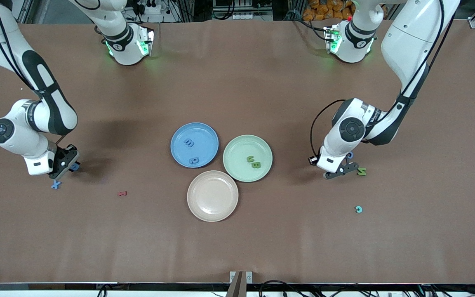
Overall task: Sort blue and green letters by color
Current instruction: 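Place the G on the blue plate while the left gripper places a on green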
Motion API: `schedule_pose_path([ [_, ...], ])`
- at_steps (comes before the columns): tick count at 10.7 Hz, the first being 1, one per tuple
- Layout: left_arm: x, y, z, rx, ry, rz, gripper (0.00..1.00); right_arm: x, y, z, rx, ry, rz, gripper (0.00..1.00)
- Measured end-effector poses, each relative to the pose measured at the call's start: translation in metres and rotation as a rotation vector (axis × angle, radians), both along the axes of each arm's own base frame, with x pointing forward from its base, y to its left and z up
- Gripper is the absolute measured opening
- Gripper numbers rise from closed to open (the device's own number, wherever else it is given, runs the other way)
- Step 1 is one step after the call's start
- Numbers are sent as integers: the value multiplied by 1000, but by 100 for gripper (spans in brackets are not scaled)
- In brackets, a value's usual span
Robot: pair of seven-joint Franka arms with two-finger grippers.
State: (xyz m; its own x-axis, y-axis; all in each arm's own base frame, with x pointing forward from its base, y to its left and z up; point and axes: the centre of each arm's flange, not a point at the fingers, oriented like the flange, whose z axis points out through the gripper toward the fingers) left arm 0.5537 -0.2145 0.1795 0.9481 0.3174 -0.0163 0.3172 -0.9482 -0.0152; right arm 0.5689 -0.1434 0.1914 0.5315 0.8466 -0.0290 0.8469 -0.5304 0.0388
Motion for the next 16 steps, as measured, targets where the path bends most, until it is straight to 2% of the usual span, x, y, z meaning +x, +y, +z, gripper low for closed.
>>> schedule_pose_path([
  [4, -2, -10, 6, -13, -11, -14, 28, 26, 60, 16, 1, 40, -11, 34],
  [9, 12, -75, 64, -104, -117, -33, 28, 28, 175, 26, 13, 158, -185, 34],
  [11, -3, -123, 74, -135, -128, -48, 28, 25, 229, 49, 1, 225, -284, 34],
  [12, -15, -154, 74, -151, -124, -47, 28, 22, 256, 63, -5, 241, -330, 34],
  [14, -31, -208, 70, -188, -115, -22, 28, 9, 312, 81, -11, 253, -425, 34],
  [16, -33, -232, 60, -200, -110, -3, 31, -9, 365, 91, -13, 254, -537, 34],
])
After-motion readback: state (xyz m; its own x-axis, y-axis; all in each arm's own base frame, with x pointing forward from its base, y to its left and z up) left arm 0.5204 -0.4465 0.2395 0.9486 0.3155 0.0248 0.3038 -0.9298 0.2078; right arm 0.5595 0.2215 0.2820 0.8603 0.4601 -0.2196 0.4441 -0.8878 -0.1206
